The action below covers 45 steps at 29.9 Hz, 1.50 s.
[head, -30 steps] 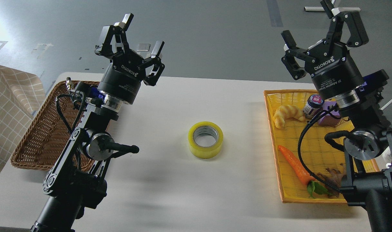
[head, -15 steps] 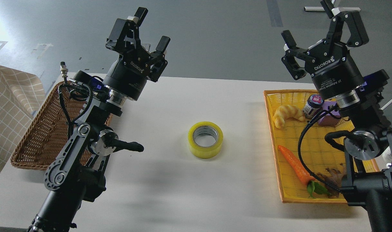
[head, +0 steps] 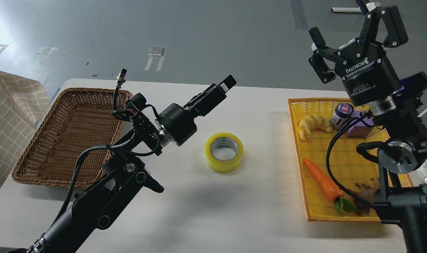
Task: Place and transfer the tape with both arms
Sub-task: 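Reach the left gripper to the tape roll and grasp its rim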
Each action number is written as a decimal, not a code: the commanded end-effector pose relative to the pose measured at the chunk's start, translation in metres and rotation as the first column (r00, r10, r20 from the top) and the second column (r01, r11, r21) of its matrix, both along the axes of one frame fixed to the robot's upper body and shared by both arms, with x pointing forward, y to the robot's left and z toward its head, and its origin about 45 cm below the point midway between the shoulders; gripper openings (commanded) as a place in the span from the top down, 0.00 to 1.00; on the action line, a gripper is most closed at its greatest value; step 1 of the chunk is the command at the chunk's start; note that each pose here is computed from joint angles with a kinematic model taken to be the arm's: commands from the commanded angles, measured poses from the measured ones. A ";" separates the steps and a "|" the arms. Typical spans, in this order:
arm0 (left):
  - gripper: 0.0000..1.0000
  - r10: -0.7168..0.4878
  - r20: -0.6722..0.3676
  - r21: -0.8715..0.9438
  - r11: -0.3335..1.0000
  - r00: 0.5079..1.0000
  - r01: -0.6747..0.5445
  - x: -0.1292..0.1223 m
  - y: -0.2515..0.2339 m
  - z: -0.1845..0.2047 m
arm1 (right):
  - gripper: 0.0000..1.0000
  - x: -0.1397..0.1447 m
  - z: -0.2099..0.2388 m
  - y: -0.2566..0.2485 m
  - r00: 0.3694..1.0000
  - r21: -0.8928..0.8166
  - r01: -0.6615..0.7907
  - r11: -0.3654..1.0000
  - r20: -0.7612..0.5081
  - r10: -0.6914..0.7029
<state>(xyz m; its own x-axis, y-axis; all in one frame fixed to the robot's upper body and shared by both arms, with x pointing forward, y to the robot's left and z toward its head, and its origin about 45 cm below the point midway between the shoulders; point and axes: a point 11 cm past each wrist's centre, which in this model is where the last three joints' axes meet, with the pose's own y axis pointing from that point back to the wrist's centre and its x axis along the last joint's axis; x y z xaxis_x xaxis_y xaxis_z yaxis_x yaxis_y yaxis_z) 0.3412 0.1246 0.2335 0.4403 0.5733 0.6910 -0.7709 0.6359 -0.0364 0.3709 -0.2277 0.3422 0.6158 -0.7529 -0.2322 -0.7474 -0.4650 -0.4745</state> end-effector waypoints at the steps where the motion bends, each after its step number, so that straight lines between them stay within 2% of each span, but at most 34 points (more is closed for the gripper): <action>1: 0.02 0.106 -0.058 0.166 0.981 0.993 -0.095 0.004 0.007 -0.020 | 0.00 0.000 0.001 -0.003 1.000 0.004 0.008 1.000 0.002 -0.008; 5: 0.02 0.114 -0.055 0.335 0.938 0.992 -0.089 -0.001 0.015 -0.044 | 0.00 -0.002 0.007 -0.008 1.000 0.010 0.022 1.000 0.020 -0.022; 11: 0.02 0.118 -0.011 0.445 0.890 0.993 -0.101 -0.004 0.023 -0.058 | 0.00 -0.003 0.007 -0.010 0.999 0.009 0.026 1.000 0.022 -0.026; 19: 0.02 0.135 -0.036 0.467 0.878 0.990 -0.102 -0.004 0.029 -0.070 | 0.00 -0.003 0.007 -0.010 0.999 0.008 0.026 1.000 0.021 -0.026; 31: 0.02 0.094 -0.102 0.535 0.845 0.990 -0.025 -0.017 0.022 -0.105 | 0.00 -0.002 0.006 -0.010 0.999 0.007 0.027 1.000 0.017 -0.027; 45: 0.02 0.127 -0.107 0.561 0.826 0.986 -0.046 -0.015 0.033 -0.119 | 0.00 -0.005 -0.002 -0.014 0.999 0.003 0.036 0.999 -0.003 -0.036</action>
<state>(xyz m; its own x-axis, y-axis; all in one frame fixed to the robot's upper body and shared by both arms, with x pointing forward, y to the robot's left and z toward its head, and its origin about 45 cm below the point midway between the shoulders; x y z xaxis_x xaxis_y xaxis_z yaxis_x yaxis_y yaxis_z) 0.3277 0.1594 0.1176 0.5127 0.1580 0.8439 -0.8004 0.4436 0.4032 0.3672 -0.2402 0.3422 0.5907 -0.7718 -0.2355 -0.7620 -0.4375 -0.4774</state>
